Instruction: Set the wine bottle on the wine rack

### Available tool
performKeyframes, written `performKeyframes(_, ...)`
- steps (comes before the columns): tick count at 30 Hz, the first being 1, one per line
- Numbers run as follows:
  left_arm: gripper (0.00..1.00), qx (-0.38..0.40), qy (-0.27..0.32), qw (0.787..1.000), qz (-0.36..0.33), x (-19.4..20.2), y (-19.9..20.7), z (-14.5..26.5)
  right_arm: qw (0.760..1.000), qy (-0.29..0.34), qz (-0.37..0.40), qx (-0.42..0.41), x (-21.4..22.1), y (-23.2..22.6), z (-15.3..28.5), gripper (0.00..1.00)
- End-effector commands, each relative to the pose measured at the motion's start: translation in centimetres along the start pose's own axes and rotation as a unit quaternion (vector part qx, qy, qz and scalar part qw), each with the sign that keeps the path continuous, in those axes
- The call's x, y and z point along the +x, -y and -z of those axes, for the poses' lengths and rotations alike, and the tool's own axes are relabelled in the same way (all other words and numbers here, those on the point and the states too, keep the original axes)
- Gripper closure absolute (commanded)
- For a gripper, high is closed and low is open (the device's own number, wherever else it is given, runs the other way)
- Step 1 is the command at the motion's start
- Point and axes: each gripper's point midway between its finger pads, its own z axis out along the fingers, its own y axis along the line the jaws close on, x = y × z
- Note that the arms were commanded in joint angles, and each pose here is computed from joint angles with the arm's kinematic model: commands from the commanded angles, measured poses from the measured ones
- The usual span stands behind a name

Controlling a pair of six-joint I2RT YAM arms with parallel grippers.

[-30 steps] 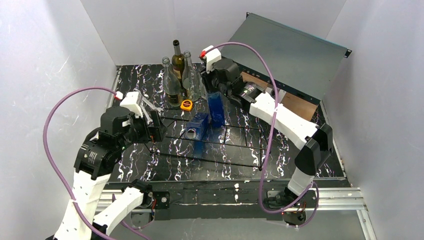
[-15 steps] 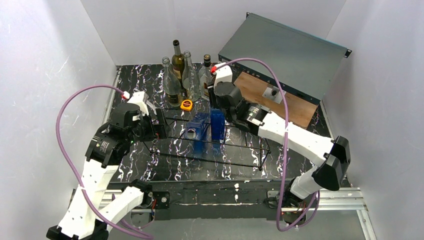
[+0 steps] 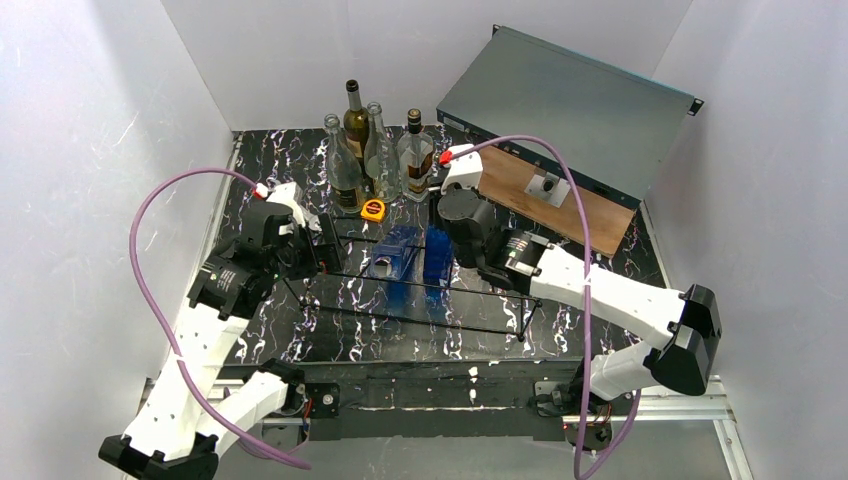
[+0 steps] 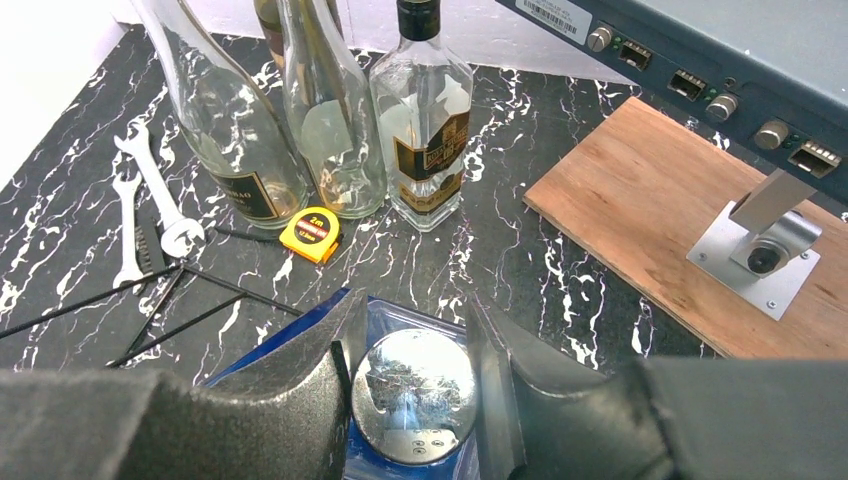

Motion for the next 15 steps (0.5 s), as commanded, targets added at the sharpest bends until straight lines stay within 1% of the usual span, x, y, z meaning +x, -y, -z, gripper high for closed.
performKeyframes(1, 0.02, -0.001, -0.002, 1.0, 0.002, 0.3, 0.0, -0.3, 1.0, -0.01, -0.008, 0.01, 1.6, -0.3, 1.1, 0.99)
performKeyframes(8, 0.02, -0.002, -0.005, 1.0, 0.004, 0.8, -0.3, -0.3, 1.0, -0.005, 0.016, 0.022, 3.6, -1.0, 2.6, 0.99)
performKeyframes(11, 0.02, -0.001, -0.012, 1.0, 0.005, 1.2, -0.2, -0.6, 0.999, 0.018, 0.041, 0.025, 3.3, -1.7, 3.5, 0.99)
performKeyframes(15, 0.02, 0.003, -0.011, 1.0, 0.006, 1.0, 0.0, -0.6, 0.997, 0.043, 0.059, 0.027, 2.5, -1.8, 3.5, 0.99)
